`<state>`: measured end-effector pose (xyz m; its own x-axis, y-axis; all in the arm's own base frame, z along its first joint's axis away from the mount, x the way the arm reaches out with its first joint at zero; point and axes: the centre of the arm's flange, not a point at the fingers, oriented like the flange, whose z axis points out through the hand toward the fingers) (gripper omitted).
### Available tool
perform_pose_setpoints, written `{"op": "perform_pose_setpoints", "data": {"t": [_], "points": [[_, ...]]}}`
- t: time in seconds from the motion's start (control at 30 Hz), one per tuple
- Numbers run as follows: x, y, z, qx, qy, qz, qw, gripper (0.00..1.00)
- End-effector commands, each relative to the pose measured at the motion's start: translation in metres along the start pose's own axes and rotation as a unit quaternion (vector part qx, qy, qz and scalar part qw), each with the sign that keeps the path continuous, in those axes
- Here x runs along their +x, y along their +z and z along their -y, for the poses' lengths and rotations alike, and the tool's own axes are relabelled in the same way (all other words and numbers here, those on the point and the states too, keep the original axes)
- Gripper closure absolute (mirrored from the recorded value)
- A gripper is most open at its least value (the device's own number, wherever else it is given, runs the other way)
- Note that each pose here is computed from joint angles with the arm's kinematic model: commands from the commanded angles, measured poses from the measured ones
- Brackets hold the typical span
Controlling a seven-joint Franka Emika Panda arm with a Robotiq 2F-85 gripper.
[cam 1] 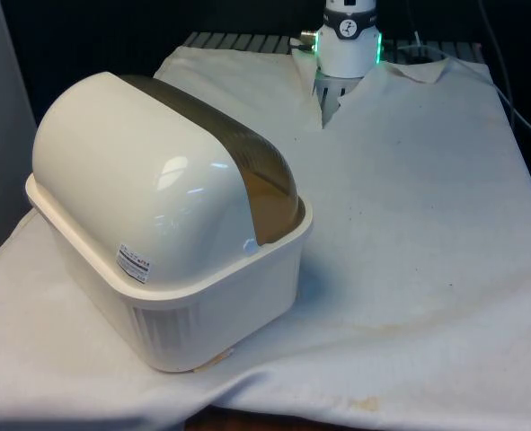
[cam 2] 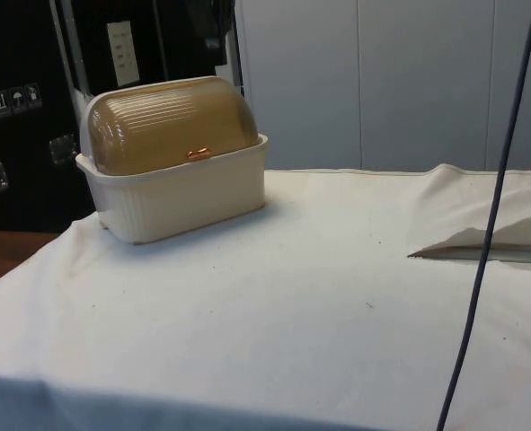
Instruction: Open the lid, then close it.
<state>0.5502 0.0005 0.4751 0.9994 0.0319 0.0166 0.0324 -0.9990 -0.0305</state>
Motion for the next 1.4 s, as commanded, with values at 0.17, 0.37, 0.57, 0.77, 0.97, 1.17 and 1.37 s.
{"op": "perform_pose_setpoints", "data": {"t": [0.17,0.37,0.57,0.77,0.97,1.17,1.37], "points": [[-0.010,0.008,0.000,-0.005,0.000,-0.028,0.99960,1.00],[-0.015,0.016,0.000,-0.004,0.001,-0.042,0.99912,1.00],[-0.018,0.025,0.000,-0.003,0.003,-0.061,0.99812,1.00],[-0.017,0.035,-0.001,-0.003,0.007,-0.076,0.99706,1.00],[-0.017,0.048,-0.002,-0.003,0.013,-0.088,0.99600,1.00],[-0.016,0.063,-0.003,-0.004,0.020,-0.101,0.99468,1.00],[-0.016,0.074,-0.004,-0.006,0.024,-0.109,0.99377,1.00]]}}
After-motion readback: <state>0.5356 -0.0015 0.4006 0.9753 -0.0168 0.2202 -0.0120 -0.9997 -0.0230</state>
